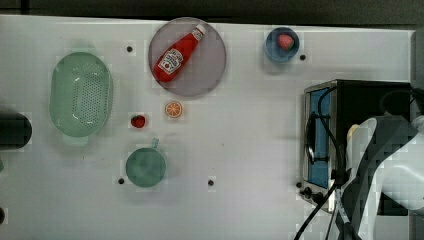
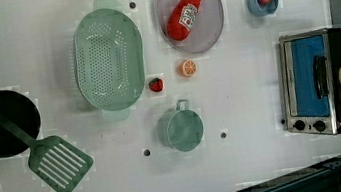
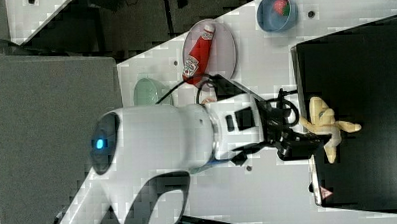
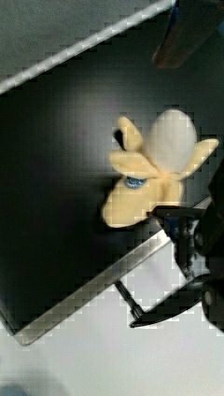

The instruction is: Pick banana from table and place on oven.

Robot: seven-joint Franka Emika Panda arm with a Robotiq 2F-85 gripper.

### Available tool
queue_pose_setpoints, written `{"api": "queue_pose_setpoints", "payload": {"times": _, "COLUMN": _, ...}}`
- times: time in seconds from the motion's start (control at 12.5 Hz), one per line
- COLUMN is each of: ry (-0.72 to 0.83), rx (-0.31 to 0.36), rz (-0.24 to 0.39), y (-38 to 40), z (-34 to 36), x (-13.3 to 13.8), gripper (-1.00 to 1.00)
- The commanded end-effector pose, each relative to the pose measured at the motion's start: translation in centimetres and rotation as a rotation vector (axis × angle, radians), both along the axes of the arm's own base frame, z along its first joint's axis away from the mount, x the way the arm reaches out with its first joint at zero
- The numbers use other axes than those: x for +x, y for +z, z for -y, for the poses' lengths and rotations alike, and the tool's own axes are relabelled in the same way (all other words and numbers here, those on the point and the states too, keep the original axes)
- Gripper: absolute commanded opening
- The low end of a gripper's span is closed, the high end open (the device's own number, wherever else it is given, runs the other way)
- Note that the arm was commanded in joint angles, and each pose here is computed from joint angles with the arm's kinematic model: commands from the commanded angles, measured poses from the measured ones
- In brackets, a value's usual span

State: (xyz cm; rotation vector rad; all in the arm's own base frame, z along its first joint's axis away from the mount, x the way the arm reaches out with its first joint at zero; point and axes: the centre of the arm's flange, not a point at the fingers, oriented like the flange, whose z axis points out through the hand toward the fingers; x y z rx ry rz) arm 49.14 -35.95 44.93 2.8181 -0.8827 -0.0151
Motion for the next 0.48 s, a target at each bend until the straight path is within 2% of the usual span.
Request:
{"api": "queue_pose_setpoints", "payload": {"times": 0.08, "ry": 0.106, "rx": 0.001, "rz": 0.023, "y": 3.0, "z": -2.7, "x": 2.0, "gripper": 1.0}}
{"api": "queue_pose_setpoints", "payload": {"times": 0.16, "ry": 0.135, "rx": 0.012, "rz": 0.026, "y": 4.6, "z": -4.4, "x": 2.8, "gripper": 1.0}}
{"api": "queue_pose_setpoints", "payload": {"times": 0.32, "ry": 0.189, "rx": 0.084, "rz": -0.011, "y": 6.3, "z": -9.8, "x": 4.0, "gripper": 1.0}}
{"api": "queue_pose_setpoints", "payload": {"times": 0.48, "ry": 0.137, "rx": 0.126, "rz": 0.003, "y": 8.2, "z": -16.2, "x": 5.0, "gripper": 1.0}}
